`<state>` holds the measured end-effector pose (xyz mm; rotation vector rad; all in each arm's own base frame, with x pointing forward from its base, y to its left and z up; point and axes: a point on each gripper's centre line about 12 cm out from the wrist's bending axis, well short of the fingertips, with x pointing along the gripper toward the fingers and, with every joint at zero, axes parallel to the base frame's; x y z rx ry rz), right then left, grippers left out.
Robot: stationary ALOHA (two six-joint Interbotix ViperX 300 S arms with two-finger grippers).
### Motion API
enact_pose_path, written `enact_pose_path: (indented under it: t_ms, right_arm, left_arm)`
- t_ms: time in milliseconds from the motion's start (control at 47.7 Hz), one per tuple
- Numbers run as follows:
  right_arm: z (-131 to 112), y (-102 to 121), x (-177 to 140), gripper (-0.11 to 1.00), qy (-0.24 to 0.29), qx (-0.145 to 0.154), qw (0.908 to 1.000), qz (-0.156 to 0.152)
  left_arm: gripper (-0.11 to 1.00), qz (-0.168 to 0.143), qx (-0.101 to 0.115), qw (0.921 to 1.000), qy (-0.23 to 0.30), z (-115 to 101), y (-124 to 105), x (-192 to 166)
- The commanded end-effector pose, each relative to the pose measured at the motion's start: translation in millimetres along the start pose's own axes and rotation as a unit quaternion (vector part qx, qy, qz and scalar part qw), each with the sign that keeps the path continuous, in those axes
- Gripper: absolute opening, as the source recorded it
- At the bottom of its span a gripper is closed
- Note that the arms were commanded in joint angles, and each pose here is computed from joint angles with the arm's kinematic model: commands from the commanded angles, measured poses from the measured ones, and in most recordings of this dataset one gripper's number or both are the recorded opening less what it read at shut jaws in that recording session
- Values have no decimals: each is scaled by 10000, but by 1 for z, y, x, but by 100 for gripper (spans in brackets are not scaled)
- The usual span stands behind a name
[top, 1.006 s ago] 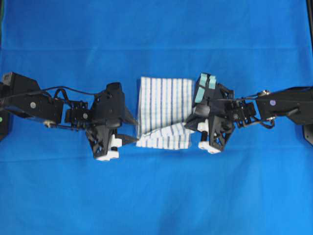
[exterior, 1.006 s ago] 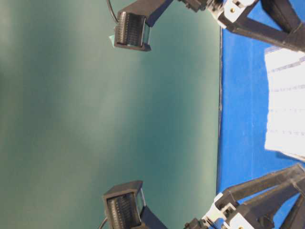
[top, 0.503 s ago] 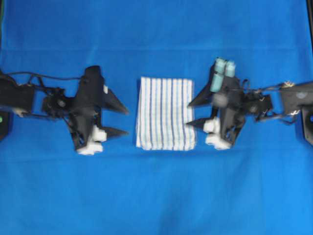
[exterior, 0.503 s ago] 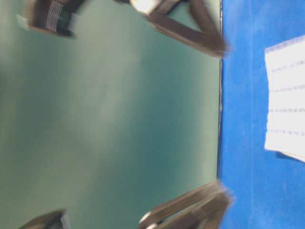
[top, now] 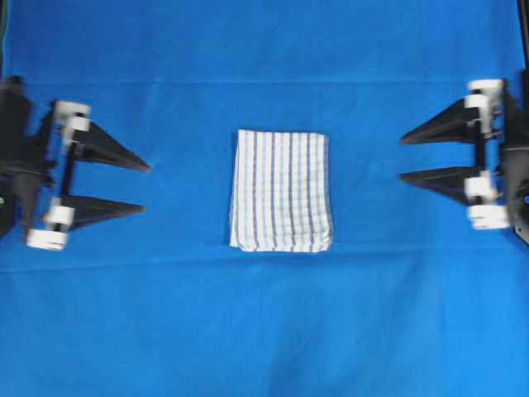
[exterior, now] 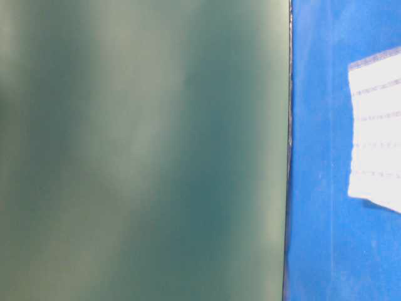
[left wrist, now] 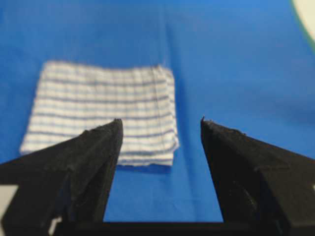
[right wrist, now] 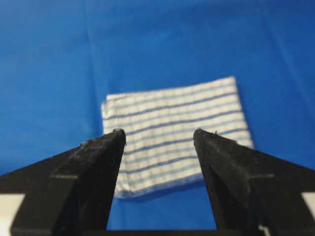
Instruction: Fold the blue towel.
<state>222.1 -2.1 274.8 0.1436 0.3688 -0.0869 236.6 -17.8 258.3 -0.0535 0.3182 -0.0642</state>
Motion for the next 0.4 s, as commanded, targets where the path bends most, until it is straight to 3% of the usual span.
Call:
enact_pose_path:
  t_ms: [0,105,377]
  right_arm:
    - [-1,-2,-15,62,-246,-100,9996,28]
    - [-17,-6,-28,62,-364,-158,9992,43]
    - [-57,-12,-39,62,-452,-181,9987,151]
  left_arm:
    - [57,-37,134,9990,-436,8,-1,-21]
    - [57,-33,262,9975,-658,0,0,-39]
    - [57,114,265,9944,-1015,-34,7,-70]
